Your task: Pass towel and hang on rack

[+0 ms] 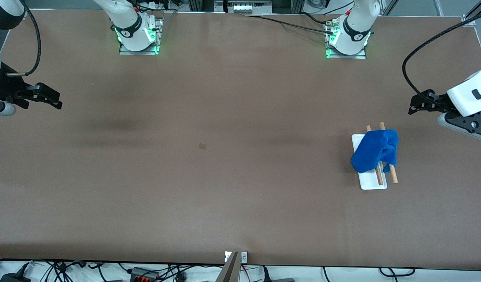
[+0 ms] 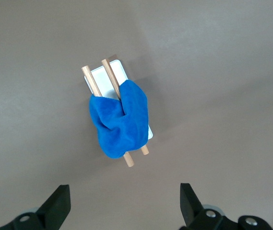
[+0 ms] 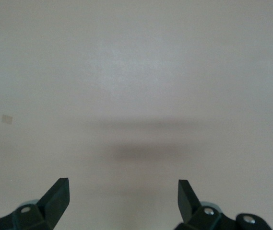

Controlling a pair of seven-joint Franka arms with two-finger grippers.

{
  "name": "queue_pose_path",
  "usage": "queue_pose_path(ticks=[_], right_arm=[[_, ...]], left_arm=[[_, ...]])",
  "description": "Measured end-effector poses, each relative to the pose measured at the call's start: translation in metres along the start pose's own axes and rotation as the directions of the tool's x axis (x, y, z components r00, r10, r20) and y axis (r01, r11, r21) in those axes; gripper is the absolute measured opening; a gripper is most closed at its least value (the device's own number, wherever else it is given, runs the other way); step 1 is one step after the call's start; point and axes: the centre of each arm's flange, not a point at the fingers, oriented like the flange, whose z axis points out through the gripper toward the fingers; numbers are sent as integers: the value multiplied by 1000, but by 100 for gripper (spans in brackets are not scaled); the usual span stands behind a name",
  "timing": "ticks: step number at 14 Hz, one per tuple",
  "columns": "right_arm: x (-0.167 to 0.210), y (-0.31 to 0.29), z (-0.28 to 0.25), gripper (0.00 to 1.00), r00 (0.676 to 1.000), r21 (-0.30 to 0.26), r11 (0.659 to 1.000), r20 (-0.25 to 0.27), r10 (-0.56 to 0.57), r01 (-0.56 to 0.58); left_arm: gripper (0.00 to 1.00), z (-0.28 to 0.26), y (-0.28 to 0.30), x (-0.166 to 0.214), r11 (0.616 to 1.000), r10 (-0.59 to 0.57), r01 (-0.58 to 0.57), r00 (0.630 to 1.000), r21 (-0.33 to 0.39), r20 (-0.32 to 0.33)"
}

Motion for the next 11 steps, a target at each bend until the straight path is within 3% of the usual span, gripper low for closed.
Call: queue_pose_path(ticks=[6,11], right_arm=[[0,0,0,100,1000,0,1000,2,-1,1],[-2,0,1,100,1000,1,1000,17,-1,1]], left_arm=[[100,5,8,-24,993,-119,119,993,7,-3],[100,8,7,-27,990,-139,139,990,-10,-1]])
